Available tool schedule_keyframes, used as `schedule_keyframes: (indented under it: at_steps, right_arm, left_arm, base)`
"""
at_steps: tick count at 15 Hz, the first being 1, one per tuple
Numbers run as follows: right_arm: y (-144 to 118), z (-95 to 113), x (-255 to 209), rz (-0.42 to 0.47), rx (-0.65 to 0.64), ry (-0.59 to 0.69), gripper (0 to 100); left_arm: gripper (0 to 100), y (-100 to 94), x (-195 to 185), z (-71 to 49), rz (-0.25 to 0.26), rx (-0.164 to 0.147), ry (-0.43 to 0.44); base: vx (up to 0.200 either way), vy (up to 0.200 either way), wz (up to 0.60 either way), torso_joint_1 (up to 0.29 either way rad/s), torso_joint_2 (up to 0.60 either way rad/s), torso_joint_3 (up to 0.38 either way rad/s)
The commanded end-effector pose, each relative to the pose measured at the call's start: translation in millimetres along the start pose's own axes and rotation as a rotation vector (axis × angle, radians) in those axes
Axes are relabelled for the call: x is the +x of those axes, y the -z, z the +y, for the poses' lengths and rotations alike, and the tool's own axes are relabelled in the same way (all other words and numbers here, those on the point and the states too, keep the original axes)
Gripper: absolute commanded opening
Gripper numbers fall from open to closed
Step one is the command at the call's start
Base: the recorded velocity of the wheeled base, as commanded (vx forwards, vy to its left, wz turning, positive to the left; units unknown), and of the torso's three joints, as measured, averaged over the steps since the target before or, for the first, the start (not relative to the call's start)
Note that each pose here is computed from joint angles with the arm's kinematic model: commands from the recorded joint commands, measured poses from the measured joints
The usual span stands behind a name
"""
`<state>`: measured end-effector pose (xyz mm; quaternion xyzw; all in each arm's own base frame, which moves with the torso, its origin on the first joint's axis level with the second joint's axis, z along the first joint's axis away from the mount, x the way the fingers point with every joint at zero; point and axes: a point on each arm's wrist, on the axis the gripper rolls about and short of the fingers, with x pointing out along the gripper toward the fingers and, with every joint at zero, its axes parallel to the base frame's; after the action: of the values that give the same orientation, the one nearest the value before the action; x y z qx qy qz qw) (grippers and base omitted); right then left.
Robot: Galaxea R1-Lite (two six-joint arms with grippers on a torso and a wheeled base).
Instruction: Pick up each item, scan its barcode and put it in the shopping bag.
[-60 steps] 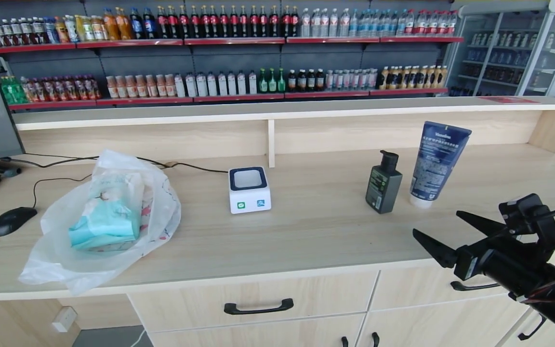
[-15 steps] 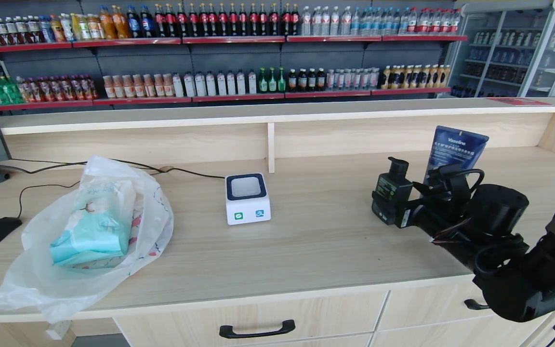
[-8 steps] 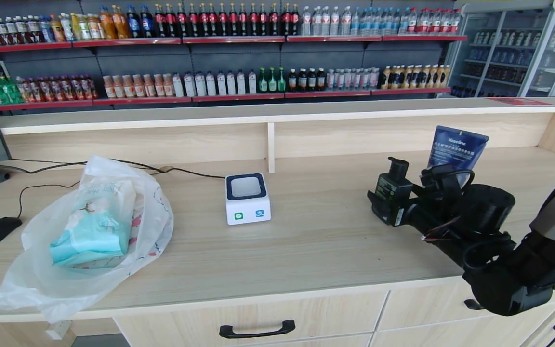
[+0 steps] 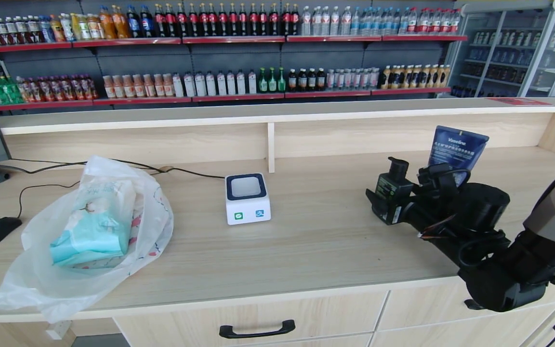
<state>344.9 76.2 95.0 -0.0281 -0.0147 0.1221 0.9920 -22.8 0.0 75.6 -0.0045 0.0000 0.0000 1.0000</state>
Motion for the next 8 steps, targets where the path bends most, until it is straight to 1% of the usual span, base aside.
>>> schedule_keyframes:
  at_steps: [1,2,3,8]
  right_arm:
    - [-0.4,-0.3,0.1,-0.002,-0.001,0.002,100]
    - [-0.2,0.2,-0.1,-0.001,-0.004,0.000,100]
    - [-0.2,0.2,-0.1,-0.001,-0.006,0.000,0]
    - [2.3,1.0,-3.5,0.015,-0.008,-0.002,0]
  left_arm:
    - [0,0.1,0.0,0.0,0.000,0.000,0.000]
    - [0,0.1,0.0,0.0,0.000,0.000,0.000]
    - [0,-0.3,-0.1,0.0,-0.002,0.000,0.000]
    - [0,0.1,0.0,0.0,0.000,0.000,0.000]
  base:
    - [0.000,0.000,0.00,0.000,0.00,0.000]
    - [0.000,0.000,0.00,0.000,0.00,0.000]
    - [0.000,0.000,0.00,0.000,0.00,0.000]
    - [0.000,0.000,0.00,0.000,0.00,0.000]
